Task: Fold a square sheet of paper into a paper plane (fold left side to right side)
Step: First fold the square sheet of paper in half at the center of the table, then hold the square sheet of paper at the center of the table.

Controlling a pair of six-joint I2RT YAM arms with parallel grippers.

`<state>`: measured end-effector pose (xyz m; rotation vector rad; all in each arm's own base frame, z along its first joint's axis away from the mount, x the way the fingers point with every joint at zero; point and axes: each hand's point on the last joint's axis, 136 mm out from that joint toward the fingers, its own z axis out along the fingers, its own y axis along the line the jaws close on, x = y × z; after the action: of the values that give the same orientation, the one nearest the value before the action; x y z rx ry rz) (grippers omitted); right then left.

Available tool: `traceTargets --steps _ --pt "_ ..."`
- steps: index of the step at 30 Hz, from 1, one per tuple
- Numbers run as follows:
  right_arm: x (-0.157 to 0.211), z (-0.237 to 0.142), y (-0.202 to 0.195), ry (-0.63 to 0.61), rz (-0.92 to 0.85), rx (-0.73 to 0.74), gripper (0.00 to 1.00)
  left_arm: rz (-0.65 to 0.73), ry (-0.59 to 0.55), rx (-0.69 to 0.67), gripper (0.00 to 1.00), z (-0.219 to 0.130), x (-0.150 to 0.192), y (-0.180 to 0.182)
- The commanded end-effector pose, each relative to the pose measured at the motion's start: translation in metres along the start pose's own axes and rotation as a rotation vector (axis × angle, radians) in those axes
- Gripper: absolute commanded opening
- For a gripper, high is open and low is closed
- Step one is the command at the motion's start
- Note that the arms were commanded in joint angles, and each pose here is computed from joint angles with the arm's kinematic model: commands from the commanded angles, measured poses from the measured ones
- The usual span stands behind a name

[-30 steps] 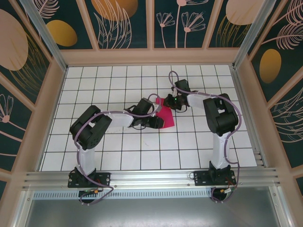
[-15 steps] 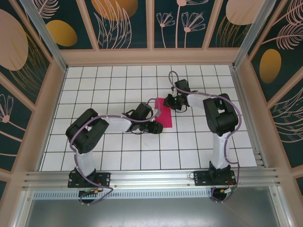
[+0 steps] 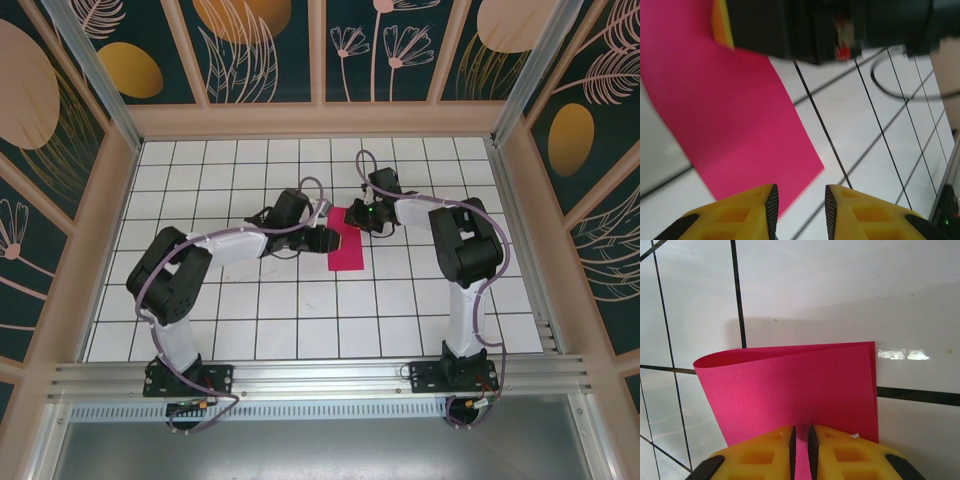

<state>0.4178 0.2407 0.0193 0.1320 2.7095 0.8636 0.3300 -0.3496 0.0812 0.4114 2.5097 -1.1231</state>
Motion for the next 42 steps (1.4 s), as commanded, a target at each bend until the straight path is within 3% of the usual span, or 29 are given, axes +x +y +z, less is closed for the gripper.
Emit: traceTargets --steps 1,11,16,19,22,26,29,35,42 --pt "0.035 0.017 -0.031 0.108 0.021 0.112 0.21 -0.036 0.05 -0.017 0.33 0.022 0.006 0.016" --pt "0.021 0.008 -0.013 0.056 -0.014 0.058 0.21 -0.071 0.084 -0.065 0.32 0.042 0.019 0.04" --pt "-0.001 -0.015 0.009 -0.018 -0.046 0.021 0.23 -0.074 0.112 -0.139 0.32 0.045 0.036 0.056" --pt "-0.017 -0.042 0.026 -0.093 -0.071 -0.001 0.28 -0.092 0.124 -0.157 0.32 0.047 0.046 0.063" --pt "-0.026 -0.069 0.035 -0.155 -0.09 0.003 0.41 -0.103 0.129 -0.162 0.32 0.048 0.052 0.064" --pt "-0.008 -0.09 0.035 -0.161 -0.098 -0.001 0.44 -0.105 0.127 -0.163 0.32 0.049 0.053 0.062" --pt "0.02 -0.094 0.031 -0.128 -0.073 -0.033 0.36 -0.106 0.122 -0.162 0.32 0.049 0.05 0.06" --pt "0.075 -0.08 0.03 -0.047 -0.026 -0.104 0.24 -0.1 0.114 -0.16 0.32 0.046 0.046 0.056" --pt "0.097 -0.05 0.002 0.015 0.033 -0.046 0.2 -0.101 0.107 -0.152 0.32 0.047 0.041 0.052"
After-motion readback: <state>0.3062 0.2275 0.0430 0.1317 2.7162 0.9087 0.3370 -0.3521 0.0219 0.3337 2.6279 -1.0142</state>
